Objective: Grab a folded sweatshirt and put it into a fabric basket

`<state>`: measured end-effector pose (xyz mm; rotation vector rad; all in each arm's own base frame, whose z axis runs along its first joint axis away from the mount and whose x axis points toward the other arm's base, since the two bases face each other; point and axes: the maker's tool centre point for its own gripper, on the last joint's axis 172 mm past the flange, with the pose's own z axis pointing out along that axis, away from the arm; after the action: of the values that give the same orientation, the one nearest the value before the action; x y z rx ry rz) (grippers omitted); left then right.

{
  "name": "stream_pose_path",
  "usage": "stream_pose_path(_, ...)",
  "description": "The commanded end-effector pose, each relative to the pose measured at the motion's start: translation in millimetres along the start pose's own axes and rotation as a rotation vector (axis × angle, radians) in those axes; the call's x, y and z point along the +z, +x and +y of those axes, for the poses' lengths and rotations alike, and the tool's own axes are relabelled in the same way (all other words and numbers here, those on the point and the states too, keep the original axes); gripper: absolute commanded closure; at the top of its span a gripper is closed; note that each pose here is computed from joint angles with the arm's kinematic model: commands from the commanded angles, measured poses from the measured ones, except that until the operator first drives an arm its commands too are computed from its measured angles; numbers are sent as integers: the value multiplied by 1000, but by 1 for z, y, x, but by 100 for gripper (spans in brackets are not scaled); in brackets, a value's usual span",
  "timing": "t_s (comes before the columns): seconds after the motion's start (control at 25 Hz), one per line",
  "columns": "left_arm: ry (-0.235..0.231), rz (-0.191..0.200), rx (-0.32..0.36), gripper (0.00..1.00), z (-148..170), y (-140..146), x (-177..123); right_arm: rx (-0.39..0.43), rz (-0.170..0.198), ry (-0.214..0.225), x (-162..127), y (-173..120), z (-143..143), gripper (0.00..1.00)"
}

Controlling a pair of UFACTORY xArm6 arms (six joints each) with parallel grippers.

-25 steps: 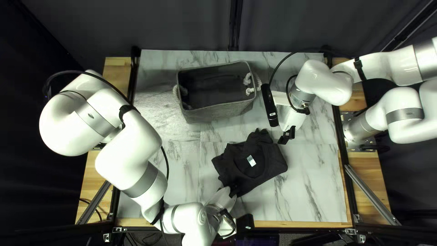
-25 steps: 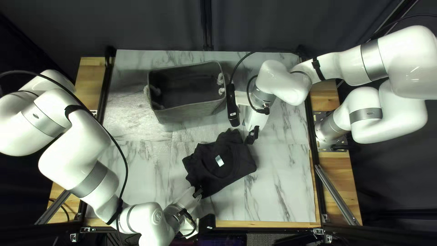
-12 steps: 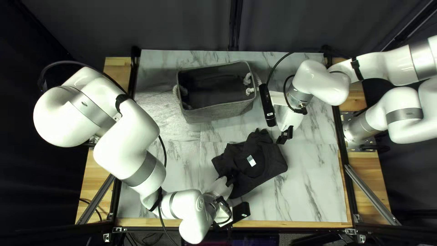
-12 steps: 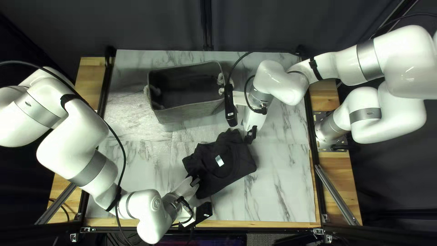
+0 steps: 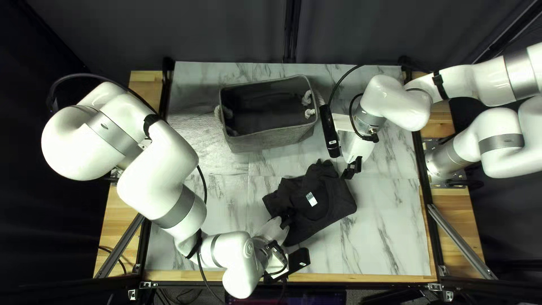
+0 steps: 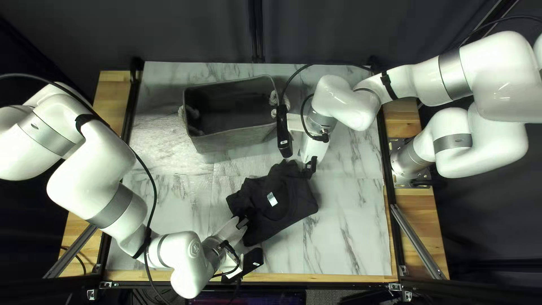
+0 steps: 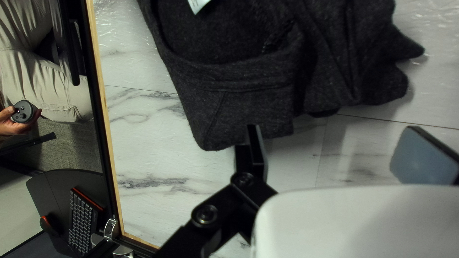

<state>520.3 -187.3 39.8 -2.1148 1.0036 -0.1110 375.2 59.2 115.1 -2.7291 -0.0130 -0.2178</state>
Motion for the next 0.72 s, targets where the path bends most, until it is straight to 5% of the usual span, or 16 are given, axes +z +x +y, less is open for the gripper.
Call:
stream_pose_path(0.04,-6,6,4,100,-1,-1,-2,1,-2,0,0,-2,0,0)
stream_pose_path(0.72,-14,16,11,100,5,3,-9,-42,-43,47,-5,-1,-6,0)
